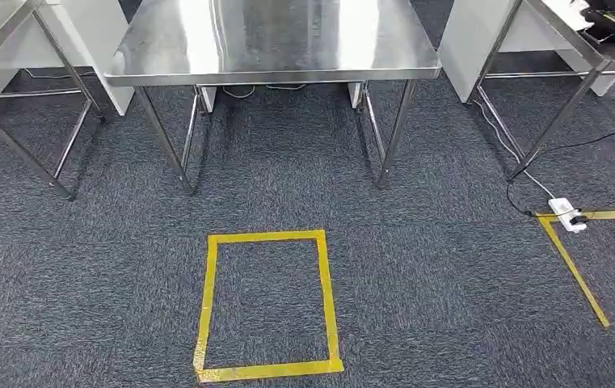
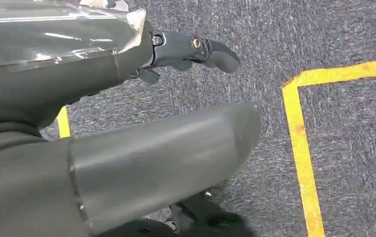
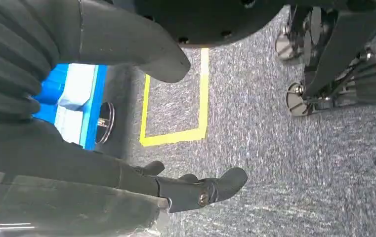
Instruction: Take the parts from the cabinet and place them on the table.
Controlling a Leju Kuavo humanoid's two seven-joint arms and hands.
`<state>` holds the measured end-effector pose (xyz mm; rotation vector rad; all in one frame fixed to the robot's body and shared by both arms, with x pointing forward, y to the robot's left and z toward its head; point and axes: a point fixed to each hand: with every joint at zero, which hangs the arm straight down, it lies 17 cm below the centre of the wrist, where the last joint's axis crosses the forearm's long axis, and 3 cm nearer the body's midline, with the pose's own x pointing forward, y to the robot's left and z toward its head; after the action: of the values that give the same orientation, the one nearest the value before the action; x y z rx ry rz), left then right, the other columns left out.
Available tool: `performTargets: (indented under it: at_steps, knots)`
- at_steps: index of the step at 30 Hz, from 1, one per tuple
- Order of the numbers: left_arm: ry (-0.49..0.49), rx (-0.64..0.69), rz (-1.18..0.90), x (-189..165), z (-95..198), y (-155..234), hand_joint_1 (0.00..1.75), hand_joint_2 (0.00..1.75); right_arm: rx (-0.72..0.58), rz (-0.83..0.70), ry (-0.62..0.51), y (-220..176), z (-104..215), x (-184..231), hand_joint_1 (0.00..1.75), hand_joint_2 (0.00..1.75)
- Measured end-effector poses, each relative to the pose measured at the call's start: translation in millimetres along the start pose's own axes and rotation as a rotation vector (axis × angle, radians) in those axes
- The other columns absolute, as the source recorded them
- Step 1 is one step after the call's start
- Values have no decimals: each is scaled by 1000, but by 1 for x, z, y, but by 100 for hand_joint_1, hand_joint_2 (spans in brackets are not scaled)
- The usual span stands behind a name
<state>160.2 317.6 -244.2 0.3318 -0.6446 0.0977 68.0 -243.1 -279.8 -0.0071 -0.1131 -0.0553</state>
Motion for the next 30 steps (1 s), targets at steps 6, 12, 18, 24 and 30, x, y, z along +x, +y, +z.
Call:
performTargets:
  at_steps: [6, 12, 18, 24, 30]
  knots:
    - [1, 1, 0, 0, 1, -1, 0, 0, 0, 1, -5, 2, 0, 2, 0, 175]
    - [4, 6, -2, -2, 1, 0, 0, 0, 2, 2, -1, 3, 0, 0, 0, 175]
    - [1, 3, -5, -2, 1, -1, 0, 0, 0, 3, -11, 2, 0, 3, 0, 175]
    - [2, 5, -7, -2, 1, 0, 0, 0, 1, 5, -15, 3, 0, 2, 0, 175]
    - [-1, 9, -11, -2, 1, 2, 0, 0, 1, 9, -16, 3, 0, 2, 0, 175]
